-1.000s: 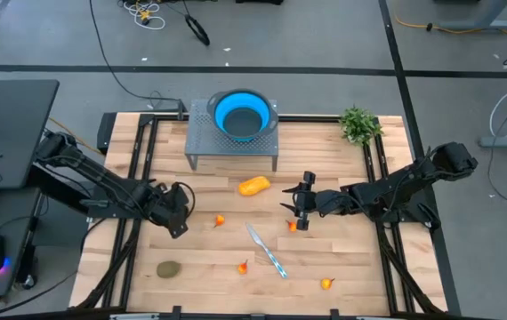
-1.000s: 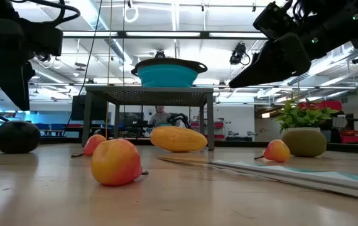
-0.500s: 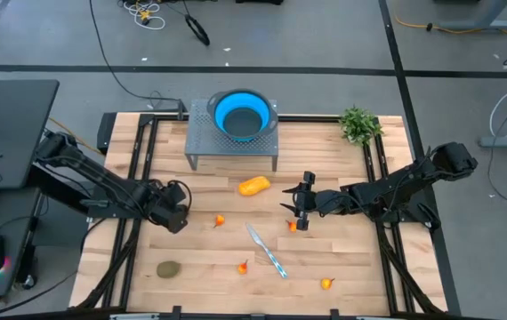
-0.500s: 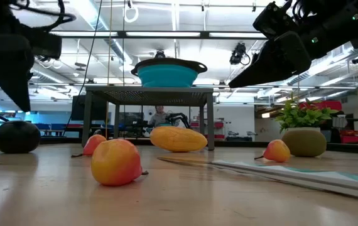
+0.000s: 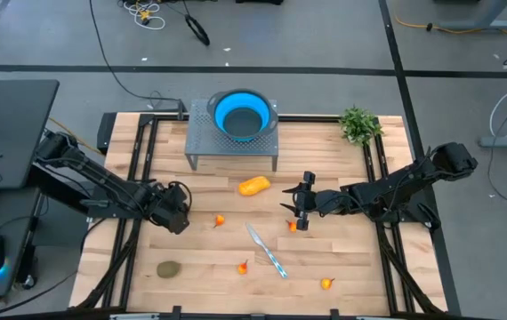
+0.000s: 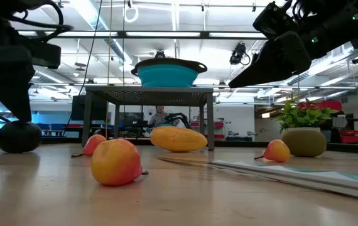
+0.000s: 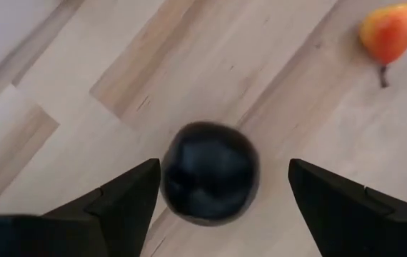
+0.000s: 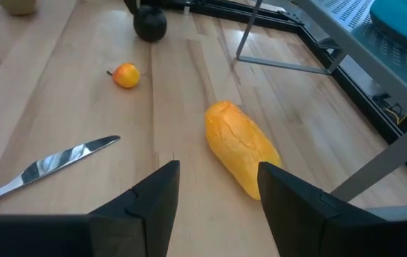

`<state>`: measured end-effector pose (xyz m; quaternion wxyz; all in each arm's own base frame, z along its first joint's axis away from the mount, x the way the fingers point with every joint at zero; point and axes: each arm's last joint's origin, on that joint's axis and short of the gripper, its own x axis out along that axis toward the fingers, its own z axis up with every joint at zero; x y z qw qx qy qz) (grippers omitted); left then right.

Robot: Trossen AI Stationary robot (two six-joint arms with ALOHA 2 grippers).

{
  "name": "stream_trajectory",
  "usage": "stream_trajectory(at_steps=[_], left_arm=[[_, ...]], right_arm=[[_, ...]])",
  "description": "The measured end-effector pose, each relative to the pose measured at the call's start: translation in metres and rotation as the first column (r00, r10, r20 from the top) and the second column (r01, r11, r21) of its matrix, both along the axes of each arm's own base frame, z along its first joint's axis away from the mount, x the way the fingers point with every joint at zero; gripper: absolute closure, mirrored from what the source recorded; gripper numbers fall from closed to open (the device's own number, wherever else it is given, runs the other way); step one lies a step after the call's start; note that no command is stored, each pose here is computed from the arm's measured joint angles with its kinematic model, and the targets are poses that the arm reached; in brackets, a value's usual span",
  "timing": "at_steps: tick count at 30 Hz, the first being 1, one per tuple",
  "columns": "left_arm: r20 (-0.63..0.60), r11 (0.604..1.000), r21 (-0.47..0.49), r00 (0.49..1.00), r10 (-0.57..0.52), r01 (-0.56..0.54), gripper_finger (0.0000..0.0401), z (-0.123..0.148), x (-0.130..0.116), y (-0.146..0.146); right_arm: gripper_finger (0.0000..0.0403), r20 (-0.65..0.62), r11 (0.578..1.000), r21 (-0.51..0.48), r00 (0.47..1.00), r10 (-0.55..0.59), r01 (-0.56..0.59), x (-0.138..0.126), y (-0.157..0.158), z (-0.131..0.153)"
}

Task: Pick & Place Fruit
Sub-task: Put the black plum into the blue strainer bowl on the shelf

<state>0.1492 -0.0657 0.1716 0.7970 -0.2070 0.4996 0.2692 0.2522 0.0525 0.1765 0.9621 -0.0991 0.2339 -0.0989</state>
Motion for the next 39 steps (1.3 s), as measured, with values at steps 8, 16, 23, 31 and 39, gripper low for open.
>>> stream_trajectory(at_steps=[8,16,23,31,39], left_arm=[[-0.051,0.998,-0.034,0.997,0.06,-0.062,0.008,-0.027,-0.013,0.006],[-0.019,0.998,-0.003,0.998,0.056,-0.056,0.0081,-0.027,-0.012,0.006],[0.002,0.997,0.022,0.997,0.077,-0.077,0.0081,-0.027,-0.011,0.007],[0.001,0.997,0.024,0.997,0.078,-0.078,0.0115,-0.027,-0.012,0.007],[0.0,0.997,0.022,0.997,0.077,-0.077,0.014,-0.027,-0.012,0.007]], right_arm=[[0.0203,-0.002,1.0,0.003,1.0,0.006,-0.006,0.0,0.0,0.0],[0.0203,-0.002,1.0,0.002,1.0,0.006,-0.006,0.0,0.0,0.0],[0.0203,-0.003,1.0,0.002,1.0,0.006,-0.006,0.0,0.0,0.0],[0.0203,-0.004,1.0,0.002,1.0,0.006,-0.006,0.0,0.0,0.0],[0.0203,-0.008,1.0,0.001,1.0,0.006,-0.006,0.0,0.0,-0.001]])
